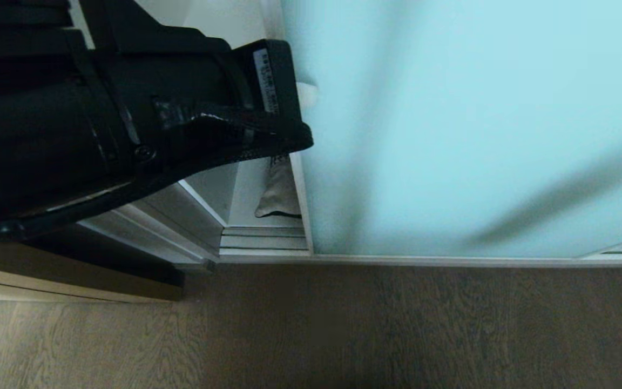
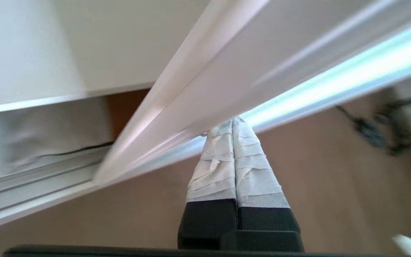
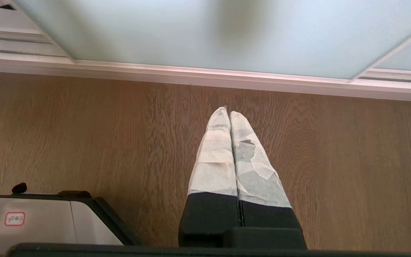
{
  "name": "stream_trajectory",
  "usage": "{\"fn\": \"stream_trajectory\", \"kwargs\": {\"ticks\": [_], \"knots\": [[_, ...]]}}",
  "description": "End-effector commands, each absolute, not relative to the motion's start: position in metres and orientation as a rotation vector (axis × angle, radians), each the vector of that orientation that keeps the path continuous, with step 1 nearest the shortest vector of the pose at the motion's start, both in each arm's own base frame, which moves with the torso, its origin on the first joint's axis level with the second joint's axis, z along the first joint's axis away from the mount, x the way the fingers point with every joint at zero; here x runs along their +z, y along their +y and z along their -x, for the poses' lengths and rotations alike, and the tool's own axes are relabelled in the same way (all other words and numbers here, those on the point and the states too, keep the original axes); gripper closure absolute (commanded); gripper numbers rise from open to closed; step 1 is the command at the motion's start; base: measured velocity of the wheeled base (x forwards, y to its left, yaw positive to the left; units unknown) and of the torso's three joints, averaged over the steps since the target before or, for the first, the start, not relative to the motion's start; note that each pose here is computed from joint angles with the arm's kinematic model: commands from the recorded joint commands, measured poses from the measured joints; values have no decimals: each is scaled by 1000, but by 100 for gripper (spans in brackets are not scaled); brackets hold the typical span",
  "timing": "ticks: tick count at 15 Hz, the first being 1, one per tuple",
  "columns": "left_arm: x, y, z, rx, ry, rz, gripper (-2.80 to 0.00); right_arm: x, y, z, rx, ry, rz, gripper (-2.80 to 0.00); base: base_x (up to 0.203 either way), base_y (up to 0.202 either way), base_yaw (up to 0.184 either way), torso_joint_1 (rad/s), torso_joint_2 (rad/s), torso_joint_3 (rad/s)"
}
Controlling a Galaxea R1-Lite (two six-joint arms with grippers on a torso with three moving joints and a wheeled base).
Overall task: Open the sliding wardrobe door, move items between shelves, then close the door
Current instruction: Close the door
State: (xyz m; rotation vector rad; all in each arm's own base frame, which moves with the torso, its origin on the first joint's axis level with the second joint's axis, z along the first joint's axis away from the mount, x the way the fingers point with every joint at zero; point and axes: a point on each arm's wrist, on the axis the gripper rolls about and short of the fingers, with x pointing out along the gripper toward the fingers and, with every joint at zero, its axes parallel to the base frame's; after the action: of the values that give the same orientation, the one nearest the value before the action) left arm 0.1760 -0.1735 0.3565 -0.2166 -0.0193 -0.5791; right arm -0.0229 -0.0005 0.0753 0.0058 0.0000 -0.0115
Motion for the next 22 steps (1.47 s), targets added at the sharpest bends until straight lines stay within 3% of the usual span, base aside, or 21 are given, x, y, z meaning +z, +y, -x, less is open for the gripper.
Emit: {"fn": "stream_trajectory", "kwargs": {"ticks": [1,14,22], "knots": [[366,-153,-165,-548,-68,239,0,75,-1,23,-11,-1,-6,0,0,0,0,0,0,0],[385,-79,-113,-427,-155,240,0,75,-1,23,-11,0,-6,0,0,0,0,0,0,0],[376,-45,-71,-409,-153,229,0,75,-1,23,-11,0,-6,0,0,0,0,0,0,0]]}}
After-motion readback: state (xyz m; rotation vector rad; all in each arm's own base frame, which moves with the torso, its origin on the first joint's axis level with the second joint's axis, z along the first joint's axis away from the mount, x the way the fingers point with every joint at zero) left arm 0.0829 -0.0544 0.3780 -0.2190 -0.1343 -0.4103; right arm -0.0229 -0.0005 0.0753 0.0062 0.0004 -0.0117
